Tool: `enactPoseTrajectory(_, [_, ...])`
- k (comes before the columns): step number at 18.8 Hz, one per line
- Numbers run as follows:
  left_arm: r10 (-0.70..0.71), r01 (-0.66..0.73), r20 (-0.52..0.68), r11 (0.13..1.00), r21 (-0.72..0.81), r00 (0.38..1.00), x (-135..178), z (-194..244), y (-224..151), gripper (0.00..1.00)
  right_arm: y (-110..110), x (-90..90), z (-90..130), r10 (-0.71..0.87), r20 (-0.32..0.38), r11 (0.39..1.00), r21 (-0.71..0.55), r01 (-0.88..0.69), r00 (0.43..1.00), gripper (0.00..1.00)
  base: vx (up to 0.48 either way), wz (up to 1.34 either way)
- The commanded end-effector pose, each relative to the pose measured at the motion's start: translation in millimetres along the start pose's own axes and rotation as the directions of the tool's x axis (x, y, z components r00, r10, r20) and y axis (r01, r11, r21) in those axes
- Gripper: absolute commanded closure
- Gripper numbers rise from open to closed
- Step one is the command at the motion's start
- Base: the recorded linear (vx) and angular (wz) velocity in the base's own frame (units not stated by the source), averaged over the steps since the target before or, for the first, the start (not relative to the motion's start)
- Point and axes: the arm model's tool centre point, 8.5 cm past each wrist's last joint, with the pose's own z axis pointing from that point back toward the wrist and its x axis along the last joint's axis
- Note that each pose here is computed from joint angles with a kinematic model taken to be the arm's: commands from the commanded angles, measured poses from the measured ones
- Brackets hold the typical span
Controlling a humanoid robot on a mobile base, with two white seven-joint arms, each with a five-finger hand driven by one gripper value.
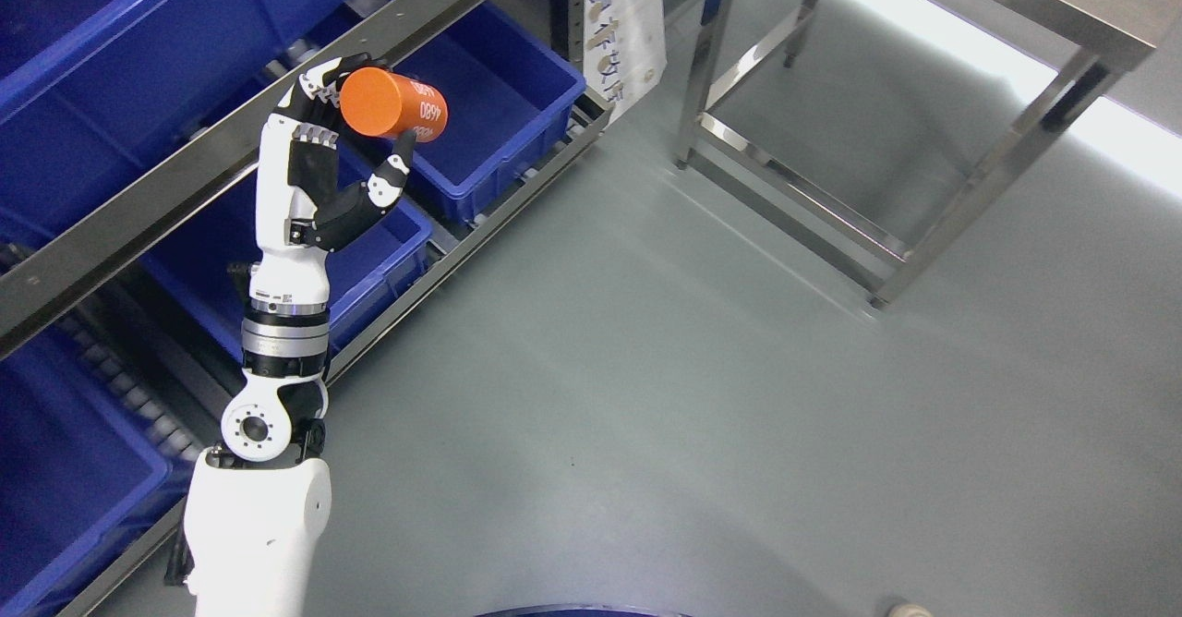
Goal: Grab orange capacitor from left shelf to right desk
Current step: 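Carry the capacitor in the left hand toward the red tray on the table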
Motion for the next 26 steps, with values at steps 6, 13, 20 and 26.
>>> enactPoseTrajectory(6, [0.14,-0.133,0.015,0.965,-0.228,0.99,8.2,-18.7,-88.0,0.98,-11.4,11.5,0.3,-0.01,0.03,1.0,-0.017,0.01,0.999,0.0,0.084,-0.51])
enactPoseTrajectory(13, [0.145,-0.138,0.018,0.968,-0.209,0.989,8.6,-19.3,-89.4,0.98,-11.4,12.4,0.3,-0.01,0.032,1.0,-0.017,0.01,0.999,0.0,0.157,-0.42])
enactPoseTrajectory(20, [0.123,-0.107,0.072,0.975,-0.194,0.99,16.3,-39.9,-77.7,0.98,-11.4,12.4,0.3,-0.01,0.032,1.0,-0.017,0.01,0.999,0.0,0.239,-0.23])
enactPoseTrajectory(26, [0.133,-0.108,0.099,0.969,-0.221,0.986,23.2,-55.7,-84.7,0.98,-11.4,12.4,0.3,-0.01,0.032,1.0,-0.017,0.01,0.999,0.0,0.295,-0.14])
